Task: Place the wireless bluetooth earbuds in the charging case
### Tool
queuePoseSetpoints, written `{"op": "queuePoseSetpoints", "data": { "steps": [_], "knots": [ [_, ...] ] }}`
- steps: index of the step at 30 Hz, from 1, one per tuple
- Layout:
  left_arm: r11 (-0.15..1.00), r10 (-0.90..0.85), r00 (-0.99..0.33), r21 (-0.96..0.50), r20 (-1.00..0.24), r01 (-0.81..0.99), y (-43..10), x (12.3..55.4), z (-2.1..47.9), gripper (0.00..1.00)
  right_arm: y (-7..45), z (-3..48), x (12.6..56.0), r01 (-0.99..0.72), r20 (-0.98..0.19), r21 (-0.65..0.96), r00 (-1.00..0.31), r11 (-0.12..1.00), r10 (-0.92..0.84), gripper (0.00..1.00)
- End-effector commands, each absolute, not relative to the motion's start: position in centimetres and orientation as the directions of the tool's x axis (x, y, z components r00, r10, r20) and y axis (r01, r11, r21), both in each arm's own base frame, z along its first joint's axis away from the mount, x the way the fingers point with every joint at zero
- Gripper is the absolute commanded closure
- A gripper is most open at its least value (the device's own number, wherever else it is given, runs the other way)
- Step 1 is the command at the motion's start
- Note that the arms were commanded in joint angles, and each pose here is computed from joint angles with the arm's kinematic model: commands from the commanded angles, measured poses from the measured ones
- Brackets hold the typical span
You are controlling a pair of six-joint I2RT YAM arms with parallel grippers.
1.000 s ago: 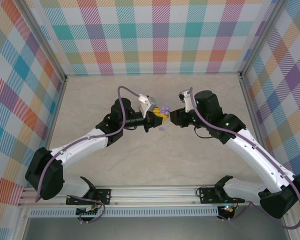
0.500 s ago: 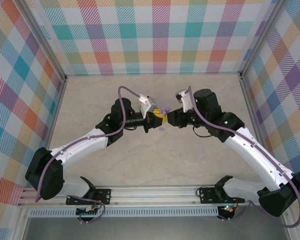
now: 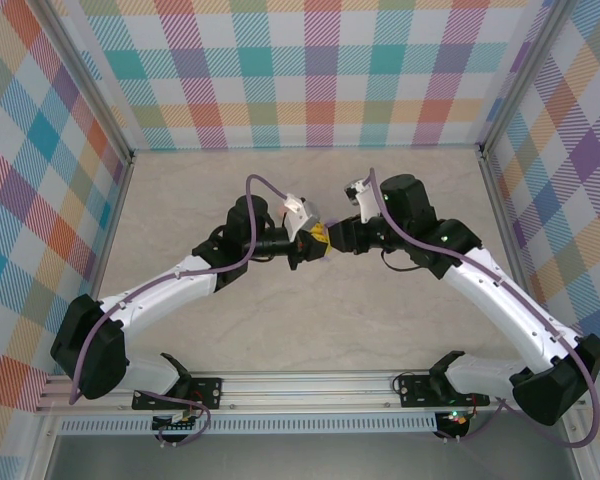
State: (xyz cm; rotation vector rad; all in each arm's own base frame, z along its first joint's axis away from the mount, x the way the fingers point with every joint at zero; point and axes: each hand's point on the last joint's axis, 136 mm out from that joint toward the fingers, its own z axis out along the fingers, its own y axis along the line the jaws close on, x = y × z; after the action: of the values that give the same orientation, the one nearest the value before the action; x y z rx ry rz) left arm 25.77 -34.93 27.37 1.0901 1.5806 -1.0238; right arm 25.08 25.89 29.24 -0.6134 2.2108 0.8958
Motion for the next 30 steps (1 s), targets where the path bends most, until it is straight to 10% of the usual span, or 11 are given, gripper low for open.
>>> {"op": "queuePoseSetpoints", "data": {
  "steps": [1, 12, 30],
  "knots": [
    [0.223, 0.175, -0.093, -0.053, -0.980, 0.973, -35.5, 25.0, 29.2, 0.98, 26.2, 30.9, 25.1, -0.655, -0.756, 0.411, -0.633, 0.634, -0.164, 0.64],
    [0.252, 0.192, -0.027, 0.023, -0.981, 0.968, -34.8, 25.1, 27.2, 0.98, 21.4, 32.2, 26.2, -0.514, -0.798, 0.353, -0.601, 0.781, -0.035, 0.62],
    [0.128, 0.181, 0.016, 0.039, -0.983, 0.991, -32.6, 20.1, 27.5, 0.97, 20.2, 17.1, 30.2, -0.265, -0.416, 0.461, -0.907, 0.847, -0.058, 0.55]
  ]
}}
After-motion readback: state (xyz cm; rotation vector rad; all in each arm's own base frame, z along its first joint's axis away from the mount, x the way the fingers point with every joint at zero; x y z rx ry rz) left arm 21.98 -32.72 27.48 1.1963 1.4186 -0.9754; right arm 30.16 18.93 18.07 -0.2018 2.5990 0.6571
